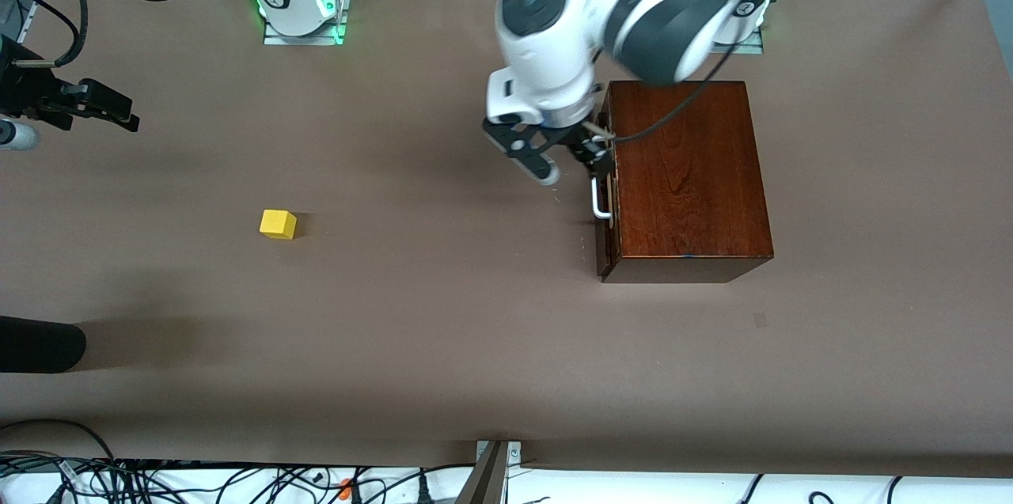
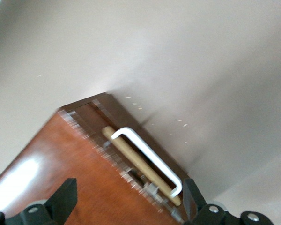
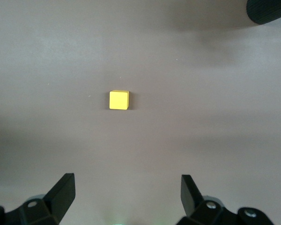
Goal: Open drawer, take yellow block, close drawer
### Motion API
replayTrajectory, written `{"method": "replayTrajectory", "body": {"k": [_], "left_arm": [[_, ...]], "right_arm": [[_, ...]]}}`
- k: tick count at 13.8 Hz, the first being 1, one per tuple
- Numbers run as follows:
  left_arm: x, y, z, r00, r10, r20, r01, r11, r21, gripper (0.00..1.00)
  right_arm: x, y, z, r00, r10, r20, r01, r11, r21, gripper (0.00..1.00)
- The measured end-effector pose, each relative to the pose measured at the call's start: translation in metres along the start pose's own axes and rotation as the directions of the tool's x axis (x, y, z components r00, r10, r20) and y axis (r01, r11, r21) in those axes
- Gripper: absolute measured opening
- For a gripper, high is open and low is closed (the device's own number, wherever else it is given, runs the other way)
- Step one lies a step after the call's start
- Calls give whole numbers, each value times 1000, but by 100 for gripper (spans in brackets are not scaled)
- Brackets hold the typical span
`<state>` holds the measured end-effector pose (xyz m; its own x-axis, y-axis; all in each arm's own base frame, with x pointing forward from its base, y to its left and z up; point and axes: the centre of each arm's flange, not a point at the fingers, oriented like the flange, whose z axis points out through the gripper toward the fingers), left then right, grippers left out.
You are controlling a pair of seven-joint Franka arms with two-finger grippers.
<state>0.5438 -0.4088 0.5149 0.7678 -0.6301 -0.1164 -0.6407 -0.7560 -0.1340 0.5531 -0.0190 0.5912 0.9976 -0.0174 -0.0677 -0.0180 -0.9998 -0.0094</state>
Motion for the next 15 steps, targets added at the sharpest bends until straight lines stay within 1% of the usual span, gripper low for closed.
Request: {"method": "replayTrajectory", "body": {"k": [2,4,5,7,10,11,12,14,15], "left_arm": [[-26,-56,-28,994,-107,6,107,994,-12,100],[-51,-106,-46,979,-205,10,205,978,-29,100],[-64,-128,-53,964,-264,13,264,963,-61,100],[-90,-175,-59,926,-376,33,377,918,-126,100],[-131,-239,-65,860,-508,48,510,848,-144,100],[-145,-254,-65,842,-537,54,539,830,-141,100],[-159,-267,-64,832,-551,61,554,821,-137,100],[-187,-287,-57,835,-546,70,550,825,-131,100],[-198,-296,-53,844,-533,63,536,833,-136,100]], "right_arm": [[0,0,0,1000,2,-2,-2,1000,0,100],[0,1,0,1000,4,-2,-4,1000,0,100],[0,1,0,1000,5,-2,-5,1000,0,100],[0,1,0,1000,5,-2,-5,1000,0,100],[0,1,0,1000,6,-1,-6,1000,0,100],[0,1,0,1000,6,-1,-6,1000,0,100],[0,1,0,1000,6,-1,-6,1000,0,100],[0,1,0,1000,6,-1,-6,1000,0,100],[0,2,0,1000,6,-1,-6,1000,0,100]]}}
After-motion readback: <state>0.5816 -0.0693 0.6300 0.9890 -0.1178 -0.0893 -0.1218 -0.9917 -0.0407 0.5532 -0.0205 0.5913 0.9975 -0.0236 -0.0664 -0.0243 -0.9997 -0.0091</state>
